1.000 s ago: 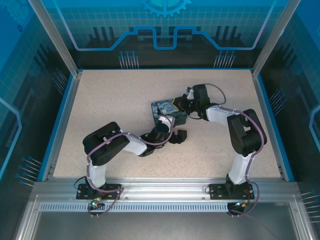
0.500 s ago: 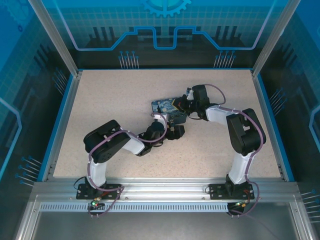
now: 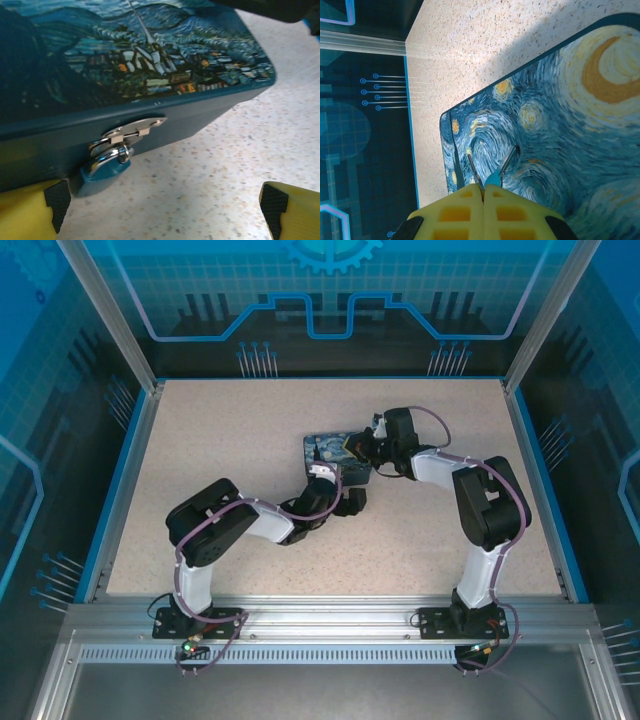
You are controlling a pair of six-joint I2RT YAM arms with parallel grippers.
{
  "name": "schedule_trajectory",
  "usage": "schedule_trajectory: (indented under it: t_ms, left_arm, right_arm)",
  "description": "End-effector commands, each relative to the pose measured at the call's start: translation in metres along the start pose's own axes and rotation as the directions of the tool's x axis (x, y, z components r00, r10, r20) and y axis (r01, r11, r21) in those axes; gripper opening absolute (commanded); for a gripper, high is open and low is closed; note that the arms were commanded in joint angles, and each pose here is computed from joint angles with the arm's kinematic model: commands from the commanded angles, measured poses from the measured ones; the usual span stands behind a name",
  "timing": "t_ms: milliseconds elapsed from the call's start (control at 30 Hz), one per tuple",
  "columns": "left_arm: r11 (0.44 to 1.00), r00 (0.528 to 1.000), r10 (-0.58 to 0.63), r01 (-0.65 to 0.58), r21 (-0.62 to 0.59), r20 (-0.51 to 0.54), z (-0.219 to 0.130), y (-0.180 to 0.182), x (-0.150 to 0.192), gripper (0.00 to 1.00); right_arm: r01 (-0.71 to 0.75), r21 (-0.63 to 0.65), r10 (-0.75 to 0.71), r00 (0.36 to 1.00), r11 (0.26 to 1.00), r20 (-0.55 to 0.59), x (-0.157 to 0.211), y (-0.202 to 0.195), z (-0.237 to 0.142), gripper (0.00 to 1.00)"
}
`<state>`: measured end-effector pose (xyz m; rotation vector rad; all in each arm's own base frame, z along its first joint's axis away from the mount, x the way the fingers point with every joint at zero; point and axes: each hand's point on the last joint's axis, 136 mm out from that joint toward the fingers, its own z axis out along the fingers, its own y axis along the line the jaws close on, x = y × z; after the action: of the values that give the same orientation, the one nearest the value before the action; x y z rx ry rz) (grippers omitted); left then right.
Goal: Unlock the padlock with the key
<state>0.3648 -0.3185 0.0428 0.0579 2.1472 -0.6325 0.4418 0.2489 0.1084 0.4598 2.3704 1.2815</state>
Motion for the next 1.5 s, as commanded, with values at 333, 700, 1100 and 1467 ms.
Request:
schedule_trajectory:
  t_ms: [333,700,1100,1467]
  left_arm:
    - [0.997,0.997,0.073,-0.072,0.024,-0.033,0.024,-0.010,0.000,0.99]
    - [0.958,0.982,-0.191,0.185,0.217,0.008,0.027,-0.022,-0.025,0.97]
    - [0.924,0.944,-0.330,0.320,0.209,0.016,0.033,-0.001,-0.026,0.87]
    - [0.920,0.932,-0.362,0.352,0.170,0.027,0.039,0.010,-0.019,0.53]
  right_arm:
    - [-0.020,0.016,0.021,0.999,1.000,-0.035,0.005,-0.006,0.011,0.00]
    - [-0.037,0.032,0.038,0.998,0.999,-0.040,0.003,-0.016,0.016,0.00]
    - [-0.071,0.032,0.072,0.996,0.997,-0.043,-0.001,-0.027,0.020,0.00]
    - [-0.084,0.030,0.085,0.996,0.996,-0.040,-0.004,-0.030,0.020,0.00]
